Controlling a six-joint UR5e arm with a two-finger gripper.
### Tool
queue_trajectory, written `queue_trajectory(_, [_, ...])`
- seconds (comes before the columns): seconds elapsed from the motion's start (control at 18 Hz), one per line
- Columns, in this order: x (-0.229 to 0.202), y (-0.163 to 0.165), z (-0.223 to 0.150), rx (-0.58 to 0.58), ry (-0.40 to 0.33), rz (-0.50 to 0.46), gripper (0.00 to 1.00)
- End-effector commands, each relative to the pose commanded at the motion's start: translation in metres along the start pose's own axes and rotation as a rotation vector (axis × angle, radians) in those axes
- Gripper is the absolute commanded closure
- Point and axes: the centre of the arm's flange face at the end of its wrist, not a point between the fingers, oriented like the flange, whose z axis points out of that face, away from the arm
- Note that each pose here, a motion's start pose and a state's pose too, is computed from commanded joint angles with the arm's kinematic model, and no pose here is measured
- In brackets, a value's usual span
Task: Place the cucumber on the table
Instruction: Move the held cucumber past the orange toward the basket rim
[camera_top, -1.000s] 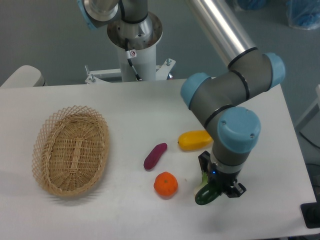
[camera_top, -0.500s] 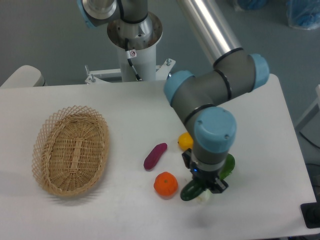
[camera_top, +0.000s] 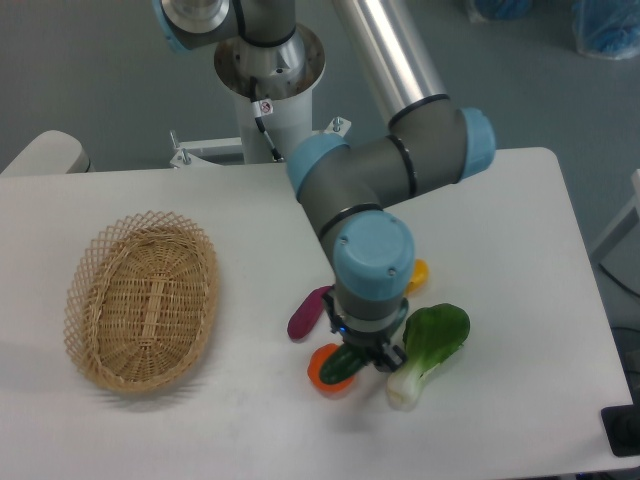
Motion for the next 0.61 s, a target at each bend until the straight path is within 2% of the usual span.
queue_trajectory(0.11, [0.017, -0.019, 0.006, -0.017, 0.006, -0.054, 0.81])
queue_trajectory(0.17, [0.026, -0.030, 0.010, -0.021, 0.014, -0.121, 0.82])
queue_trajectory(0.33, [0.044, -0.040, 0.028, -0.041, 0.041, -0.163, 0.80])
queue_trajectory(0.5, [0.051, -0.049, 0.037, -0.039, 0.056, -0.287, 0.80])
queue_trajectory(0.61, [0.055, -0.061, 0.044, -0.047, 0.062, -0.335, 0.79])
